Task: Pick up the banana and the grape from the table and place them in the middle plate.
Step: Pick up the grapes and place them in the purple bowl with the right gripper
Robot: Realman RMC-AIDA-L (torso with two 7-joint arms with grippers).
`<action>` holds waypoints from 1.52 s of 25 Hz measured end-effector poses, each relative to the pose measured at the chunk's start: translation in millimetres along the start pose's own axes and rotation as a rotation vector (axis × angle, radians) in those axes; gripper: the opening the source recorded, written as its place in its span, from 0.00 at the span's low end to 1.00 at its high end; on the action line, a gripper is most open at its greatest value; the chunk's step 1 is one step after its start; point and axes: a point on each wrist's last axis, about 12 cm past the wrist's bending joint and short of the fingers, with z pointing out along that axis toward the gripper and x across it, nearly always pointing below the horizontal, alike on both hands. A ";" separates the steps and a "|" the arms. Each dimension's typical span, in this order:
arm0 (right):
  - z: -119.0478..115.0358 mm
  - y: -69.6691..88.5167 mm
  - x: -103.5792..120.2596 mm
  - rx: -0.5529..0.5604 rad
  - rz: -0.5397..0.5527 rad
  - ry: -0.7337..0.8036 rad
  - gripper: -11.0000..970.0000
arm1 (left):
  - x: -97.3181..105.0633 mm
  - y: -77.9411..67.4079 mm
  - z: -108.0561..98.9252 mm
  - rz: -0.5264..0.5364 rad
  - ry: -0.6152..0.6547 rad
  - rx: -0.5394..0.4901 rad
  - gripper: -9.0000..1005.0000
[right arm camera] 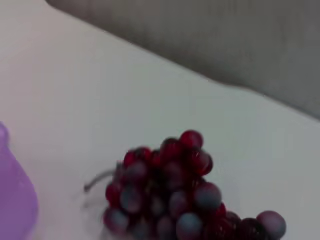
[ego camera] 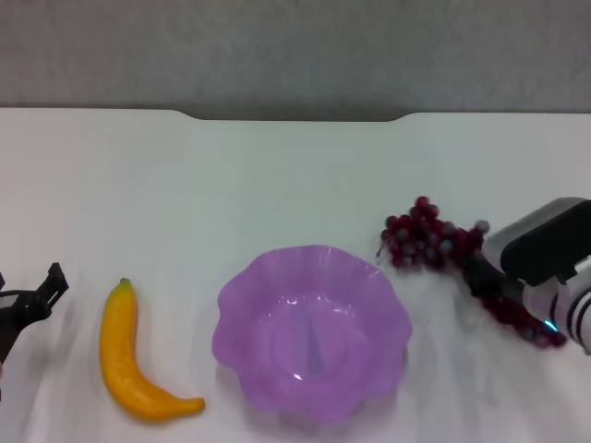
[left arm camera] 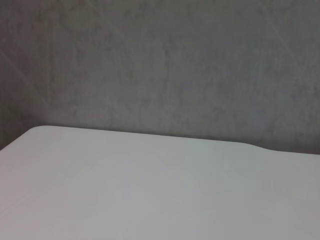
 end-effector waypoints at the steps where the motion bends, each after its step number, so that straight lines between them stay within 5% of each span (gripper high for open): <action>1: -0.1 1.9 -2.1 0.001 -0.013 -0.024 0.24 | 0.0 0.1 0.0 -0.001 0.000 0.000 0.80; 23: -26.9 22.9 -14.1 0.041 -0.062 -0.456 0.24 | 0.4 0.6 -0.4 0.003 0.001 -0.002 0.79; 38: -54.4 47.4 -42.3 -0.009 -0.129 -0.751 0.24 | 2.3 1.2 -4.8 -0.006 -0.015 -0.002 0.79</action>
